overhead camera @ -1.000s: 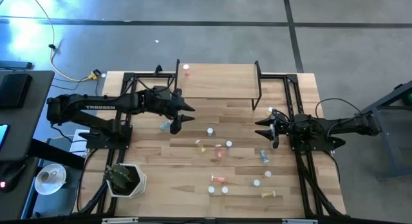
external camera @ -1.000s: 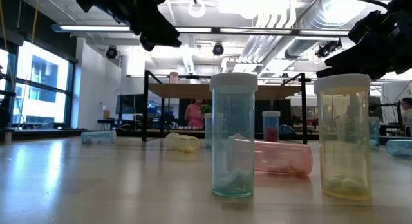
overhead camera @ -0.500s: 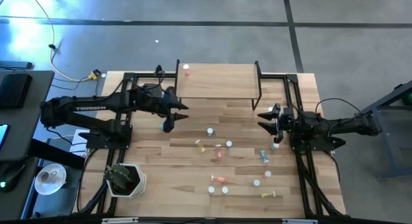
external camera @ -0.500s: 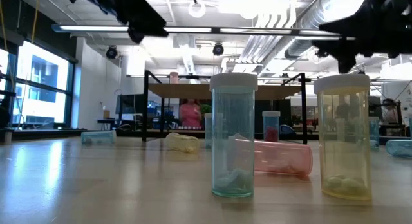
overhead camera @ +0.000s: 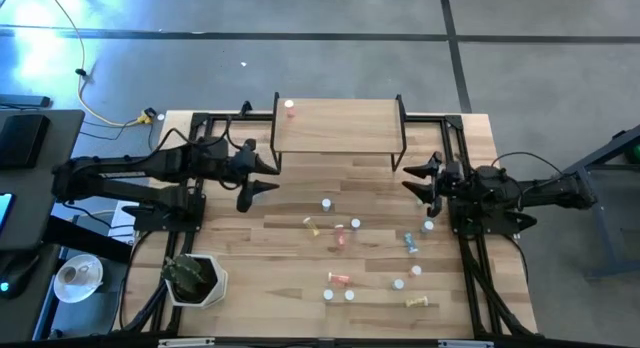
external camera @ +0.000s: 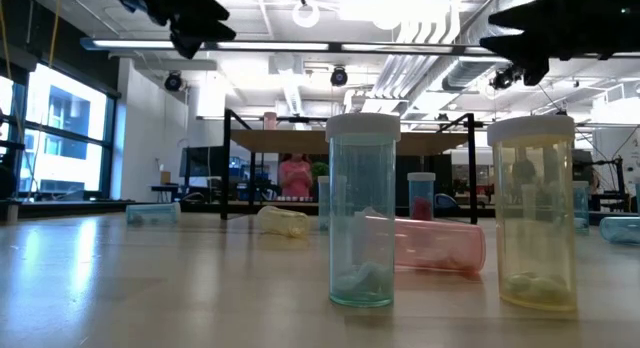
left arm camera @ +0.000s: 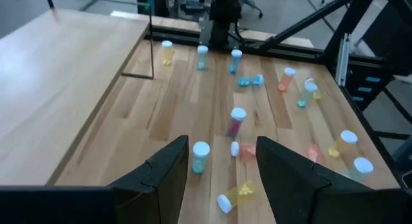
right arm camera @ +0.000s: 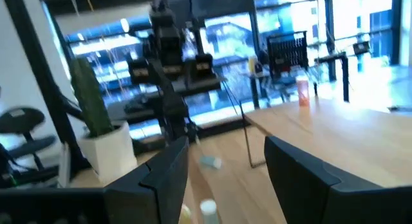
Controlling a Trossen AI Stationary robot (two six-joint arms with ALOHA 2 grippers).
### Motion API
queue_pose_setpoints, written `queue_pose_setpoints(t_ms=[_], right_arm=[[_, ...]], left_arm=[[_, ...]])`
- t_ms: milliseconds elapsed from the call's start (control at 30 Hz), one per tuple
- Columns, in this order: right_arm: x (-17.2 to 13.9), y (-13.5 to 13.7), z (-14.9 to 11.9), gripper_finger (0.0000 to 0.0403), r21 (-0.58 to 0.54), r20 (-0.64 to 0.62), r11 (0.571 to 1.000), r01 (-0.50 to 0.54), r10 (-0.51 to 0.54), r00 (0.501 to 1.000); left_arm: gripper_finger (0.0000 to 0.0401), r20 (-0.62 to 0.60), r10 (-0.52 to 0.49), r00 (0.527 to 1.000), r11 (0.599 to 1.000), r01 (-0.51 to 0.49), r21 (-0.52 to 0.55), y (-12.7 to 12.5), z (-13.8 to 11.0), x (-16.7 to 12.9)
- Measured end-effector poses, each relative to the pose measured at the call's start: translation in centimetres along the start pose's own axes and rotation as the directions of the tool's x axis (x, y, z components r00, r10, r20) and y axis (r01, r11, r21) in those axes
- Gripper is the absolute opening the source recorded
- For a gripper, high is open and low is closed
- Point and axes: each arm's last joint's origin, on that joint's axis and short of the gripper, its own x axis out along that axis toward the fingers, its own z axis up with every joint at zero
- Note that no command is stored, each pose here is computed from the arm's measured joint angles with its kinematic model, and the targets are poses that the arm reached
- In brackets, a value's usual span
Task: Pick and place medicine bottles onto shelf by color
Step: Put the blue pill bottle on the shelf
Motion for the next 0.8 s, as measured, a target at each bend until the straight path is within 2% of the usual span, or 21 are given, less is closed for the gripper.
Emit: queue_pose_setpoints(t_ms=[200, 367, 467, 600, 800], right_arm=[[1.2, 0.0, -0.3, 0.0195, -0.038, -0.115, 0.999, 0.036, -0.040, 0.993], [2.3, -0.4, -1.1, 0.0195, -0.008, -0.189, 0.996, 0.087, -0.087, 0.978], [2.9, -0.4, -1.7, 0.0195, -0.034, -0.219, 0.993, 0.111, -0.115, 0.969], [3.8, -0.3, -2.2, 0.0198, -0.080, -0.233, 0.991, 0.108, -0.124, 0.965], [4.5, -0.3, -3.2, 0.0220, -0.085, -0.298, 0.993, 0.083, -0.105, 0.949]], left_arm=[[0.0172, 0.035, 0.000, 0.999, 1.000, 0.000, 0.003, 0.0, -0.9, -0.7], [0.0172, 0.055, 0.001, 0.998, 1.000, -0.001, 0.004, 0.1, -1.3, -0.6], [0.0172, 0.058, 0.001, 0.998, 1.000, -0.001, 0.004, 0.1, -1.3, -0.6], [0.0172, 0.062, 0.001, 0.998, 1.000, -0.001, -0.006, 0.1, -1.2, -0.6], [0.0172, 0.070, 0.003, 0.998, 0.999, 0.001, -0.046, 0.1, -1.2, -0.6]])
